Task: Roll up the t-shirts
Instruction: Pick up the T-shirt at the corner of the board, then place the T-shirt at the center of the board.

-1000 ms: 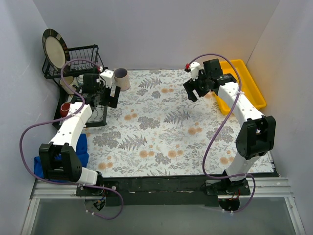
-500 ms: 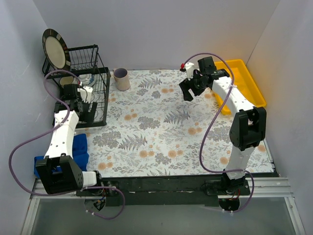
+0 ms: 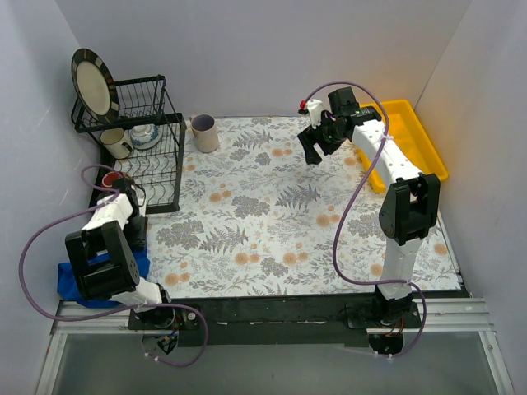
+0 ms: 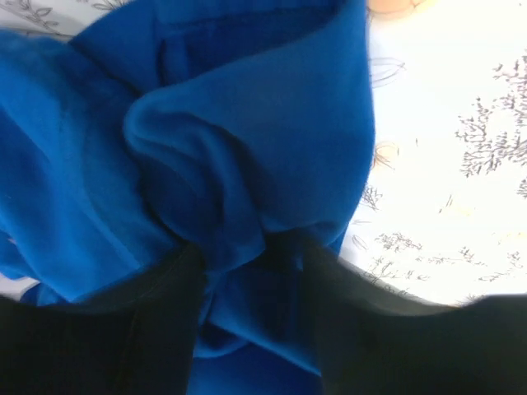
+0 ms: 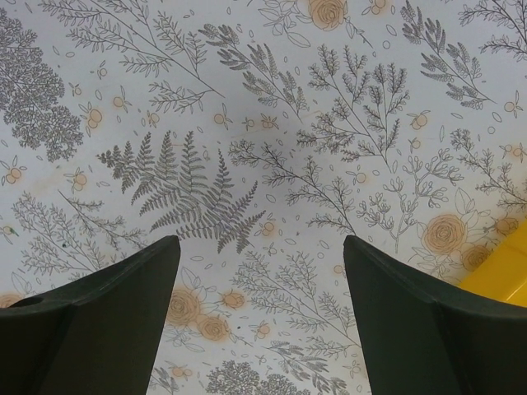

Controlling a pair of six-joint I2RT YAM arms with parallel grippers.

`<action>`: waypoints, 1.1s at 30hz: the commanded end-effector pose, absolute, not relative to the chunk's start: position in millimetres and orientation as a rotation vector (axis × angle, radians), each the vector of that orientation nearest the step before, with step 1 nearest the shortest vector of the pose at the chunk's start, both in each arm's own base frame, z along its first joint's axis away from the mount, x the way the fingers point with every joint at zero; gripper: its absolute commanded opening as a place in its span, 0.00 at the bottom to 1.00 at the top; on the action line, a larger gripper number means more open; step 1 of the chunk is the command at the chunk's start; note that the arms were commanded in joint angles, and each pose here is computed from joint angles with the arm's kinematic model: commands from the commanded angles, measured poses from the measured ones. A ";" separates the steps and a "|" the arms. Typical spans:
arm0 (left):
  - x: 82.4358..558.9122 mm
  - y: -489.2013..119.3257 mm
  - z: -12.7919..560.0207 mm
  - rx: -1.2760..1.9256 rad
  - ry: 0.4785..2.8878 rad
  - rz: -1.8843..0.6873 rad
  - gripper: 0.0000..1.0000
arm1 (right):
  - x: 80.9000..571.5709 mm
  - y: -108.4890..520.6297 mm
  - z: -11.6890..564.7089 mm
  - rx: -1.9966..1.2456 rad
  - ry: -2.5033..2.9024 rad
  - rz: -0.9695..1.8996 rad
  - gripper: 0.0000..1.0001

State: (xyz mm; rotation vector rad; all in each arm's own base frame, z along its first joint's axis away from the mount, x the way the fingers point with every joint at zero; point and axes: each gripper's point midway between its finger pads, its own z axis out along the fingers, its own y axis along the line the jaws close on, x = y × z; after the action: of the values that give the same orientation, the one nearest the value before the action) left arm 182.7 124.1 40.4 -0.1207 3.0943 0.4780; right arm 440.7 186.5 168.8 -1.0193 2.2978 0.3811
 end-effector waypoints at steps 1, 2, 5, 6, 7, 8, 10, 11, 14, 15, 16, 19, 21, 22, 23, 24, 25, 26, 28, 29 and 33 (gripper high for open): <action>197.9 125.8 43.4 -0.141 3.047 0.458 0.10 | 438.7 187.4 175.3 -1.020 2.298 0.391 0.87; 197.9 114.5 44.1 -0.117 3.068 0.355 0.03 | 438.7 188.3 175.1 -1.020 2.297 0.392 0.87; 220.8 100.2 77.7 -0.059 2.989 0.198 0.00 | 438.4 187.9 176.3 -1.018 2.289 0.388 0.87; 233.9 70.2 89.3 0.004 2.925 -0.064 0.00 | 438.4 187.6 175.0 -1.018 2.291 0.386 0.87; 256.5 59.6 123.4 0.077 2.813 -0.157 0.00 | 438.2 186.0 173.2 -1.016 2.297 0.381 0.86; 251.8 41.9 140.6 0.171 2.799 -0.293 0.00 | 437.5 185.9 170.7 -1.019 2.301 0.378 0.86; 273.8 0.6 183.6 0.297 2.640 -0.545 0.00 | 438.9 184.4 168.4 -1.017 2.303 0.369 0.86; 292.3 -9.5 218.4 0.318 2.552 -0.564 0.00 | 439.6 184.1 167.4 -1.015 2.305 0.366 0.84; 327.6 -62.1 273.1 0.507 2.417 -0.664 0.00 | 439.7 182.2 166.7 -1.010 2.308 0.366 0.84; 330.6 -88.5 282.9 0.582 2.402 -0.712 0.00 | 440.6 181.2 167.9 -0.975 2.320 0.374 0.84; 340.5 -100.6 290.0 0.582 2.390 -0.748 0.00 | 444.4 175.6 168.8 -0.934 2.329 0.384 0.84; 380.9 -134.7 338.4 0.674 2.207 -0.795 0.00 | 450.7 167.0 178.3 -0.875 2.322 0.399 0.84; 404.1 -160.0 364.2 0.754 2.076 -0.810 0.00 | 455.6 162.6 183.7 -0.862 2.314 0.390 0.84; 407.7 -169.1 368.1 0.777 2.046 -0.821 0.00 | 461.1 157.6 190.4 -0.851 2.298 0.373 0.84; 416.4 -179.0 377.8 0.804 1.971 -0.824 0.00 | 462.4 155.0 194.4 -0.847 2.292 0.369 0.84; 412.1 -192.0 387.6 0.839 1.915 -0.830 0.00 | 464.4 152.0 196.6 -0.836 2.290 0.362 0.84; 412.2 -198.0 376.7 0.835 1.927 -0.859 0.00 | 466.2 146.4 200.6 -0.825 2.283 0.355 0.84; 423.2 -205.1 384.3 0.856 1.836 -0.843 0.00 | 466.6 143.4 203.8 -0.819 2.277 0.350 0.84; 431.0 -214.9 390.5 0.872 1.737 -0.821 0.00 | 466.1 136.6 205.8 -0.806 2.277 0.343 0.84; 434.5 -218.3 394.6 0.852 1.719 -0.827 0.00 | 463.4 134.0 208.4 -0.803 2.274 0.341 0.84; 476.3 -243.4 384.3 0.743 1.684 -0.799 0.00 | 459.2 134.2 211.9 -0.779 2.249 0.399 0.83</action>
State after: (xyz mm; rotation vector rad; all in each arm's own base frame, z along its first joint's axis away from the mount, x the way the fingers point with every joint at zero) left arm 447.2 -220.0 323.3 0.8100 1.9514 -0.8543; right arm 463.4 129.7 177.3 -0.8032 2.3528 0.3477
